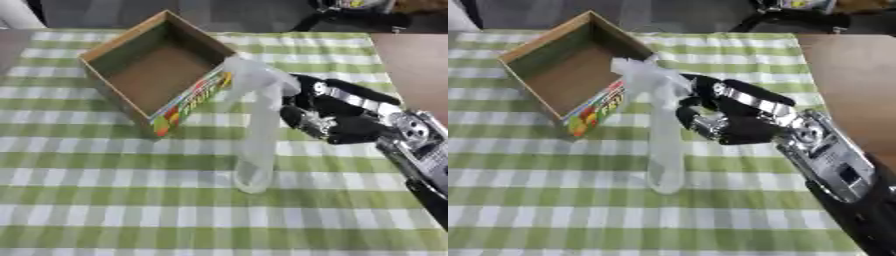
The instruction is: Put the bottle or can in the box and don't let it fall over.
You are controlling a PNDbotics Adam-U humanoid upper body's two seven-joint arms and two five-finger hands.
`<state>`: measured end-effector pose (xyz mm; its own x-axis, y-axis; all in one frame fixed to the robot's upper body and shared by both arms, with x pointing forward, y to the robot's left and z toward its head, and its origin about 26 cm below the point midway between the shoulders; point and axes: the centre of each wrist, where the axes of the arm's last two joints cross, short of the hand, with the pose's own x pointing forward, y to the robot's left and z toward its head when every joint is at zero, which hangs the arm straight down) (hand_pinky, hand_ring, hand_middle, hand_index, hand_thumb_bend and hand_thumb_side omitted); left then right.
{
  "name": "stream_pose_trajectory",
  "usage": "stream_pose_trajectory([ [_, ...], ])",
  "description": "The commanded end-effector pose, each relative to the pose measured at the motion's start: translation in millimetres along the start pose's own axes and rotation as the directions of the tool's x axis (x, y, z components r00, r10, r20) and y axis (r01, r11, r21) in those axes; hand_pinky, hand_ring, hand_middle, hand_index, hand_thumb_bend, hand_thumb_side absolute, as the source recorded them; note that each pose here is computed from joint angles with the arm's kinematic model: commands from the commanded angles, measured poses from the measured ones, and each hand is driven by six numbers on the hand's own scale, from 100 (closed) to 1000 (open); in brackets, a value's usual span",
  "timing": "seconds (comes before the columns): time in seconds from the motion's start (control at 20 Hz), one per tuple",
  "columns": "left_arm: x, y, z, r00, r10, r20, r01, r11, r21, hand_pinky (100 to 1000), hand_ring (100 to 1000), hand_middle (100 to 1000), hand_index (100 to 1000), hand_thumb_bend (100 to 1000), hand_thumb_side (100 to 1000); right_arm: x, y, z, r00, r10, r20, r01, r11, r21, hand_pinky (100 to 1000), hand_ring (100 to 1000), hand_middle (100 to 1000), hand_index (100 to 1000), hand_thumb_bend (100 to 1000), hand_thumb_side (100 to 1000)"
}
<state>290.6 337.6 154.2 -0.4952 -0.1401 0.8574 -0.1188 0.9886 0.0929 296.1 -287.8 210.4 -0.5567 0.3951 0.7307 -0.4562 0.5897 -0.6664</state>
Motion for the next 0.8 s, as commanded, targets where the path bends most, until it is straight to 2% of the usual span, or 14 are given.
stream_pose_trajectory([
  [0.05,5.4,2.4,-2.9,1.0,-0.019,0.02,0.019,1.0,-0.003,927,844,941,856,120,853,9.3,-5.6,0.6,0.998,0.066,-0.006,-0.066,0.998,-0.023,968,1000,1000,1000,100,610],
  [0.2,5.3,2.3,-2.9,1.0,-0.02,0.019,0.02,1.0,-0.005,927,844,941,856,119,853,9.2,-4.6,-0.1,0.997,0.08,-0.012,-0.08,0.996,-0.028,972,1000,1000,1000,100,610],
  [0.8,4.9,2.6,-2.5,1.0,-0.022,0.017,0.022,1.0,-0.006,928,844,942,857,118,852,7.1,-5.0,3.4,1.0,0.029,0.001,-0.029,1.0,-0.005,977,1000,1000,1000,100,624],
])
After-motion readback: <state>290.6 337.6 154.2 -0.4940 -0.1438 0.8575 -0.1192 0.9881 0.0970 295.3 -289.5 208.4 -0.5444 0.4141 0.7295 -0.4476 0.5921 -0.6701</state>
